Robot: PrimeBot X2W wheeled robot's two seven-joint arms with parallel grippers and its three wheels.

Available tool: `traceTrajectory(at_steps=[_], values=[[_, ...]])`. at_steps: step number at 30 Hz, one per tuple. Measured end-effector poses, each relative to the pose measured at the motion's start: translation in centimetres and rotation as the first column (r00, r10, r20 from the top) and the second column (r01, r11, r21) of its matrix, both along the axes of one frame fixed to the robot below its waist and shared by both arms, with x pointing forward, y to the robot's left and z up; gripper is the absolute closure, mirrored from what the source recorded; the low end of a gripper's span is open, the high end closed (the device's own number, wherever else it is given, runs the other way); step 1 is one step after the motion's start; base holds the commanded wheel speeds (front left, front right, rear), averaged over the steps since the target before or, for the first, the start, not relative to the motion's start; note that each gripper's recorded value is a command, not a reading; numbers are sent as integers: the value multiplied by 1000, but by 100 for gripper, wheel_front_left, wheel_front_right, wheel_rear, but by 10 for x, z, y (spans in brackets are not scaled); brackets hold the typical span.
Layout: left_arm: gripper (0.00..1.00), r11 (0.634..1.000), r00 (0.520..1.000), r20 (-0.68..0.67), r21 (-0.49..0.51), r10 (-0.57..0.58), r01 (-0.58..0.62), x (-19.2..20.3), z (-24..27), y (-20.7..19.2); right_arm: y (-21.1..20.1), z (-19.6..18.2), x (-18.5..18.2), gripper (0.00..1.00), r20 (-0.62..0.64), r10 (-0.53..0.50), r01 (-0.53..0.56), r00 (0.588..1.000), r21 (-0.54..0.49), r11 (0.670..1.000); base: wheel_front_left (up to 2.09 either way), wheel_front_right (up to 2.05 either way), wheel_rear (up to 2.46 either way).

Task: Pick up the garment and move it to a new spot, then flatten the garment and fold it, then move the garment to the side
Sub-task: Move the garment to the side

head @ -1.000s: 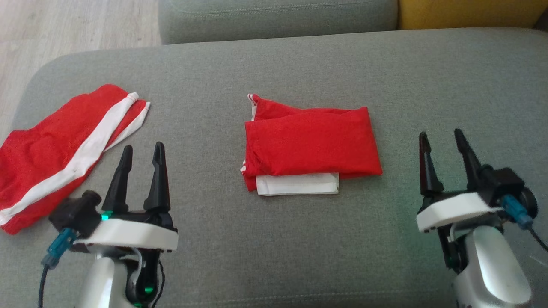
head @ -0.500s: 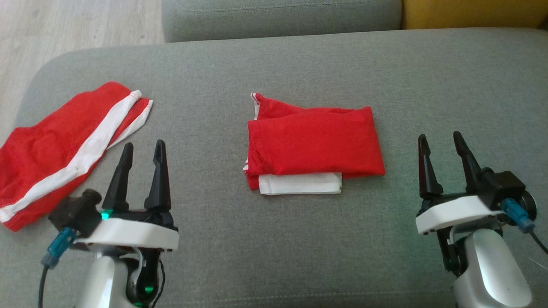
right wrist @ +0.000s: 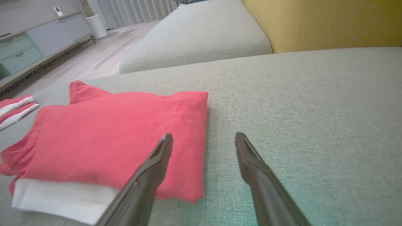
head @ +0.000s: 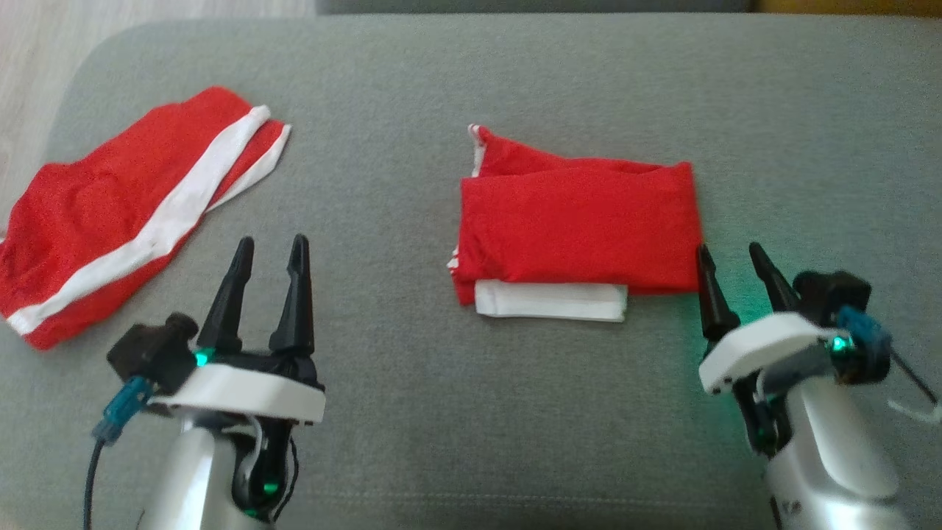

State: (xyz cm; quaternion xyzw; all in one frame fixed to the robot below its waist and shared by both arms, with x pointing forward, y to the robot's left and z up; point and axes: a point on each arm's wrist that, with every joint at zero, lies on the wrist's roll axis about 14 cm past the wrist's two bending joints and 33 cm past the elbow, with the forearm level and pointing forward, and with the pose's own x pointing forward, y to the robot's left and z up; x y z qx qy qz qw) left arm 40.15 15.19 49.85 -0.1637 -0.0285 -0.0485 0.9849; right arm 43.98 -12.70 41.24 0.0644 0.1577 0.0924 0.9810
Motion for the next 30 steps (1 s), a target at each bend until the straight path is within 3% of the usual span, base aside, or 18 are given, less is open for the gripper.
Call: traceTrajectory(at_steps=[9,17,18,19,20,26,30], values=[[0,999,998,-40,16,41,-40,6,-15,16,19,-39,32,0,-147,19,-15,989,32,999,0,0,0],[0,998,997,-53,26,62,-61,16,-21,26,33,-48,59,0,-161,48,-43,986,30,999,0,0,0],[0,998,997,-54,27,62,-61,18,-21,26,34,-48,61,32,-160,59,-57,985,18,998,0,0,0],[0,998,997,-55,27,62,-61,19,-22,26,35,-49,62,32,-160,66,-65,985,8,998,0,0,0],[0,998,997,-55,26,60,-58,20,-22,25,34,-49,62,100,-160,69,-70,985,1,998,0,0,0],[0,999,998,-43,17,37,-36,29,-20,17,25,-44,63,100,-126,75,-87,989,-88,992,0,0,0],[0,1000,999,-40,10,15,-15,33,-21,9,-10,-40,65,100,-106,26,-45,994,-187,981,0,0,0]])
